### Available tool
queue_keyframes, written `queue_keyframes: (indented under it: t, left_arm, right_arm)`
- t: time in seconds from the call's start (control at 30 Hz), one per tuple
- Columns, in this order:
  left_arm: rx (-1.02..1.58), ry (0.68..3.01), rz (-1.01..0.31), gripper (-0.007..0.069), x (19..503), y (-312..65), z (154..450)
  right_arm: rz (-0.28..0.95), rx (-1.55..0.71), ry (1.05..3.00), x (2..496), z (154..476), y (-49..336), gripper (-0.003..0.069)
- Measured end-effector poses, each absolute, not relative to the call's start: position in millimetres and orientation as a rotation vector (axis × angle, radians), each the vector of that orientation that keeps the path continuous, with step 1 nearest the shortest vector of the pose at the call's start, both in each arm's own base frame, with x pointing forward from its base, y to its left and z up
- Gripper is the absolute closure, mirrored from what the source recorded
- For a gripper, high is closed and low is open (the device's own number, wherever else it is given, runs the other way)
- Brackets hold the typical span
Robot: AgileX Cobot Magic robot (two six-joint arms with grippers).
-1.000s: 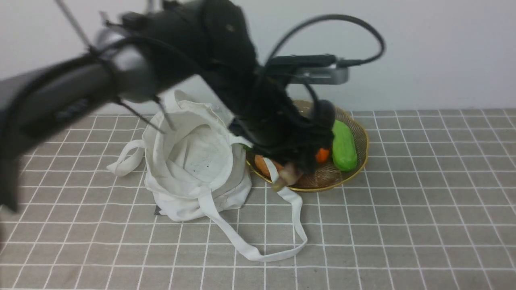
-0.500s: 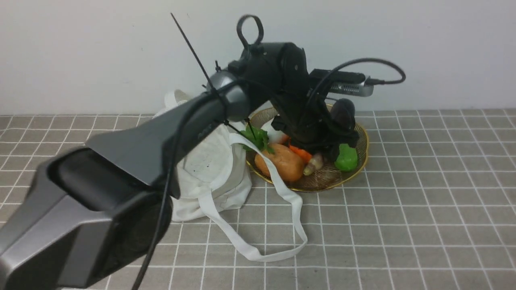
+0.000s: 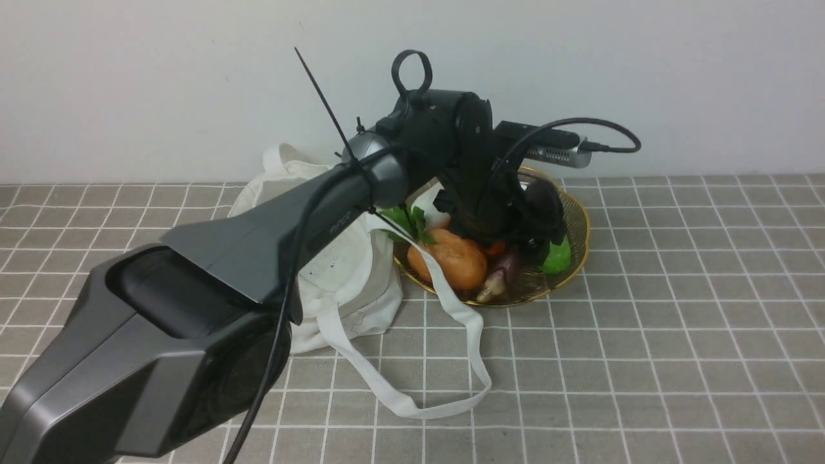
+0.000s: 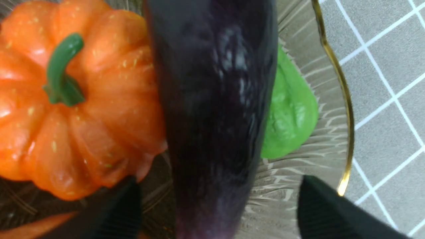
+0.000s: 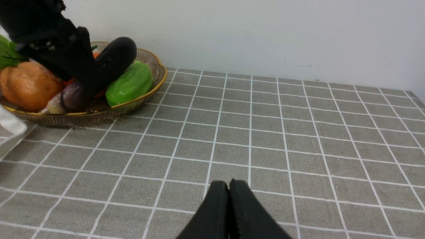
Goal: Take vegetables from bag on grey coffee tablecloth place on plate.
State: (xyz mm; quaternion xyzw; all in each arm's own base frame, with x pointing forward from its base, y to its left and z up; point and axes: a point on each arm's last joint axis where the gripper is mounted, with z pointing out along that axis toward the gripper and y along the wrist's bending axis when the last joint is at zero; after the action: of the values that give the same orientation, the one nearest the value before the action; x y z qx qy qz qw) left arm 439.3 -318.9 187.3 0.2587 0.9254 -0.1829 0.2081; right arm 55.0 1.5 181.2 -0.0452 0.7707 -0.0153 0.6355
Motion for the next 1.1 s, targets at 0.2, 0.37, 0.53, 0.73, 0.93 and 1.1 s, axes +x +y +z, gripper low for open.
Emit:
queue_keyframes:
  t: [0.2, 0.37, 0.53, 0.73, 0.93, 1.1]
  left_arm:
    - [0.729, 2.511, -0.516, -0.0036, 439.4, -318.6, 220.4]
    - [0.790, 2.501, -0.490, 0.0079, 427.1, -309.9, 273.7]
    - [0.789, 2.365, -0.491, 0.0469, 403.9, -299.4, 346.0]
    - [0.826, 2.232, -0.520, 0.0623, 362.1, -283.5, 415.3]
    - [0.846, 2.317, -0.388, 0.0630, 308.2, -237.2, 434.2]
    - [0.872, 2.442, -0.291, 0.0630, 246.0, -186.1, 415.6]
  right_arm:
    - [-0.035, -0.103, 1.761, 55.0, 181.2, 1.5, 0.0673]
    - [-0.035, -0.103, 1.761, 55.0, 181.2, 1.5, 0.0673]
    - [-0.035, -0.103, 1.762, 54.9, 181.2, 1.5, 0.0673]
    - [-0.035, -0.103, 1.762, 54.9, 181.2, 1.5, 0.0673]
    - [-0.035, -0.103, 1.762, 54.9, 181.2, 1.5, 0.0673]
    - [-0.035, -0.103, 1.762, 54.9, 181.2, 1.5, 0.0673]
